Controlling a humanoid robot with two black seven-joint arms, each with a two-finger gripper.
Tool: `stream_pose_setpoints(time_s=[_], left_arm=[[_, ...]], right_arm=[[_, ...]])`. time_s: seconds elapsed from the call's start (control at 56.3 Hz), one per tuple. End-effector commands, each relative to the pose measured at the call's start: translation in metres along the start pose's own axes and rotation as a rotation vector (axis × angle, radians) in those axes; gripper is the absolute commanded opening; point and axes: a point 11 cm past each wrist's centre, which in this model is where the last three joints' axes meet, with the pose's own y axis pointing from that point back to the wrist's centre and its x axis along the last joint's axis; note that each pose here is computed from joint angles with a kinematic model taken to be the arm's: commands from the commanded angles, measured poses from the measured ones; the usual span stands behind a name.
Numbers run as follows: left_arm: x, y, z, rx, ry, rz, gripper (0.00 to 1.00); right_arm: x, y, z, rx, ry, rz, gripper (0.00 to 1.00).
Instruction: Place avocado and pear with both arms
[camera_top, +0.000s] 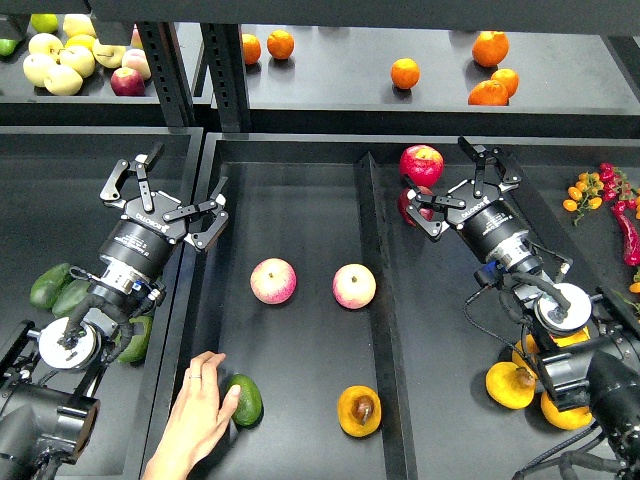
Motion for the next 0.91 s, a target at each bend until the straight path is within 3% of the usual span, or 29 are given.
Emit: stream_pose_setpoints(time_s=[0.0, 0.693, 0.888], left_arm=[[0.002, 0.001, 0.0, 0.0, 0.002, 0.007, 1.0], [0.007, 0.005, -0.002, 0.015, 0.007, 0.022, 1.0], [0.006, 0.006, -0.011, 0.104, 0.006, 0.019, 1.0]], right_arm=[[0.0, 0.0, 0.0, 0.0, 0.0, 0.0, 1.0], [0.0, 0.0, 0.0, 0.001, -0.001, 0.0, 1.0], [-0.003, -0.001, 0.0, 0.001, 0.002, -0.011, 1.0]])
